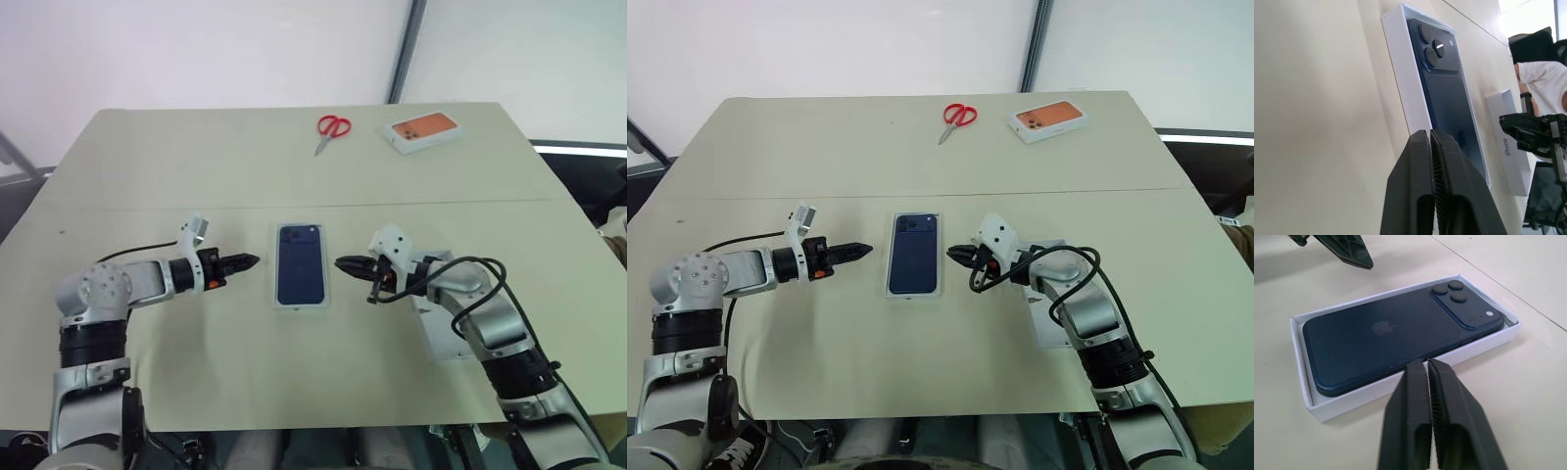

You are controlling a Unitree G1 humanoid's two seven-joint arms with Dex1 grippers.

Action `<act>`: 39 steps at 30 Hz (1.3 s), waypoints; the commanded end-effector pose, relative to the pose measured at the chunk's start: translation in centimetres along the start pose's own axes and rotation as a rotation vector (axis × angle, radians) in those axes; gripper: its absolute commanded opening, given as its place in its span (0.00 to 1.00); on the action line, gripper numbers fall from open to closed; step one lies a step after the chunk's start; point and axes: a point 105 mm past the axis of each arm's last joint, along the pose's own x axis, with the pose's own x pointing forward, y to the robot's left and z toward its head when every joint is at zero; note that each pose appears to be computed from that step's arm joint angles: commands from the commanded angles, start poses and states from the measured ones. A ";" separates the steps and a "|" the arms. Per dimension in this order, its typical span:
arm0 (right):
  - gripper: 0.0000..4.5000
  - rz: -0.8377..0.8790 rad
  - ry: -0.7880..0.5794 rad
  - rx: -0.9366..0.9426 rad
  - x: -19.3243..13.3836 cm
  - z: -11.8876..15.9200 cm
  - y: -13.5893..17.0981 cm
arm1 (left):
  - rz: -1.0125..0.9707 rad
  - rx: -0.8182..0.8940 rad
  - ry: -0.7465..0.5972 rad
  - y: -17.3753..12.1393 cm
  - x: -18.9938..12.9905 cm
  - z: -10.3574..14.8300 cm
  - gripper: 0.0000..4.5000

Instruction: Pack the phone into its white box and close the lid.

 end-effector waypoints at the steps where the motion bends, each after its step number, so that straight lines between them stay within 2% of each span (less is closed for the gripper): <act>1: 0.01 -0.034 0.022 -0.071 0.0 0.2 -0.7 | 0.031 0.078 -0.001 0.3 0.3 0.1 0.00; 5: 0.01 -0.056 0.127 -0.097 1.5 -1.9 -0.3 | 0.051 0.144 0.056 0.3 2.2 -1.7 0.00; 9: 0.01 -0.063 0.092 -0.084 2.3 -1.2 0.0 | 0.095 0.275 0.080 1.0 2.6 -2.3 0.00; 14: 0.01 -0.066 0.062 -0.068 2.8 -0.7 0.1 | 0.046 0.493 0.078 0.1 4.2 -3.7 0.00; 20: 0.01 -0.058 0.049 -0.046 2.3 -0.4 0.2 | 0.024 0.451 0.031 0.4 5.3 -4.9 0.00; 24: 0.01 -0.038 0.036 -0.027 1.5 0.0 0.5 | -0.029 0.430 0.032 -0.6 6.0 -5.7 0.00; 29: 0.01 -0.036 0.085 0.006 -1.5 -1.1 1.2 | -0.112 0.427 0.072 -2.7 8.1 -6.9 0.00; 33: 0.01 -0.076 0.137 0.002 -3.8 -1.9 0.8 | -0.201 0.412 0.110 -4.4 8.4 -7.6 0.00; 39: 0.01 -0.132 0.181 0.007 -5.6 -2.7 0.1 | -0.294 0.416 0.173 -6.0 9.0 -9.1 0.00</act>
